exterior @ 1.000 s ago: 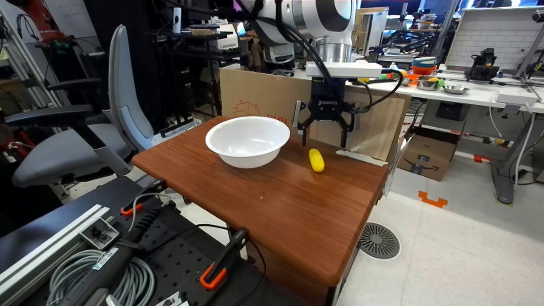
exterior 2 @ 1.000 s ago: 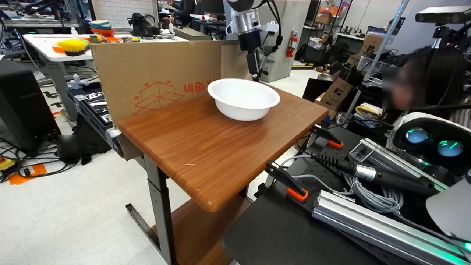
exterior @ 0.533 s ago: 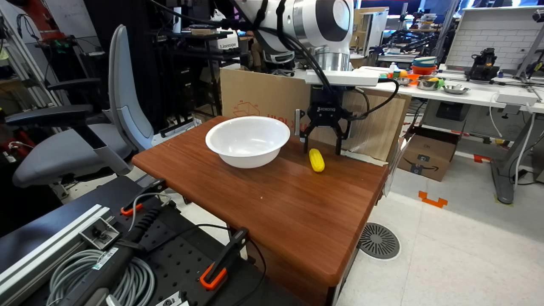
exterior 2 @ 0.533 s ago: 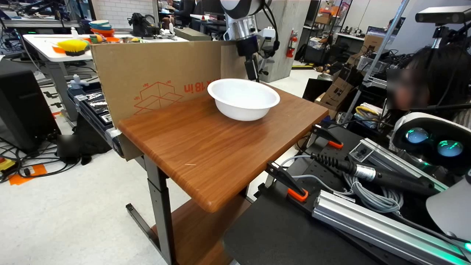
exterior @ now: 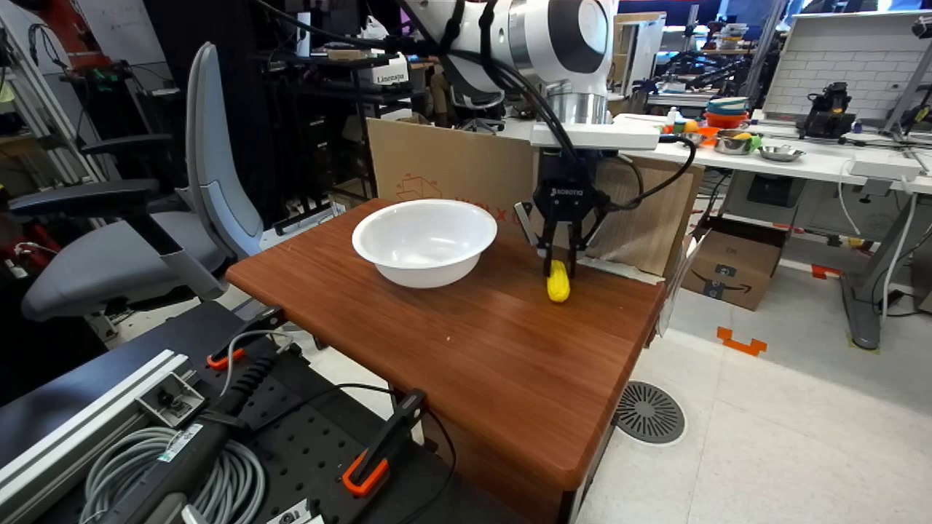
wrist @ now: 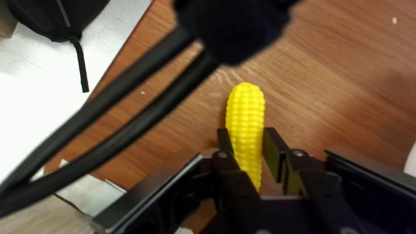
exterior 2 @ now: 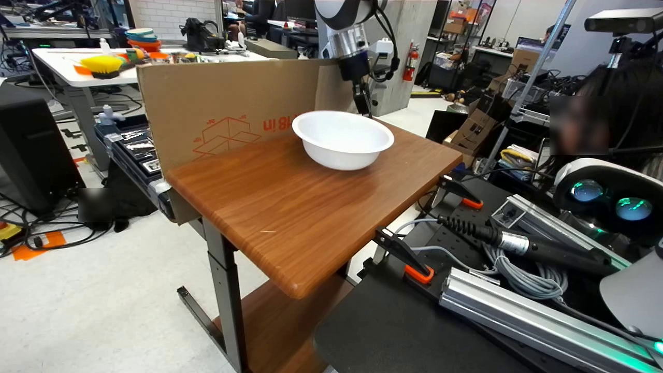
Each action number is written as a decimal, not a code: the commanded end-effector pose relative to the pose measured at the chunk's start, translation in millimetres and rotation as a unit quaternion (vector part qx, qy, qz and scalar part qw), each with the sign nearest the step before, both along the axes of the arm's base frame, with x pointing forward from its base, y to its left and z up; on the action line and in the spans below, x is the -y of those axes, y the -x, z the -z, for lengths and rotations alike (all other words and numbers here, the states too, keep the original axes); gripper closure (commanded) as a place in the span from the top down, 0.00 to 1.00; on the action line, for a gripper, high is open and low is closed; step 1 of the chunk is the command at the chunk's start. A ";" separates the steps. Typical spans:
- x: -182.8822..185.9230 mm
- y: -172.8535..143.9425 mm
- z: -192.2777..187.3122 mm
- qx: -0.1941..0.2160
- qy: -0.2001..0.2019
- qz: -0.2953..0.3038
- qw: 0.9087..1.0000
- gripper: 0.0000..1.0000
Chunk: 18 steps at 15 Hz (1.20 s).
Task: Pick up the yellow object from the table and put it in the white bowl.
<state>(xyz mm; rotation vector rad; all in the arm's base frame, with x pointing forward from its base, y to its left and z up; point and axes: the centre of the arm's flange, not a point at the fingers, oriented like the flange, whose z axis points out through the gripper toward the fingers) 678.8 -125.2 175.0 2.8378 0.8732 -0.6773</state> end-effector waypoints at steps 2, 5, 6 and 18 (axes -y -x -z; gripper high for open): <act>36.7 27.9 13.2 -0.038 0.032 0.023 0.999 0.05; 41.0 31.9 -5.0 -0.025 0.035 0.025 0.999 0.04; 41.5 33.8 -8.9 -0.023 0.033 0.027 0.999 0.05; -63.6 53.9 -177.7 0.129 0.000 -0.041 0.991 0.05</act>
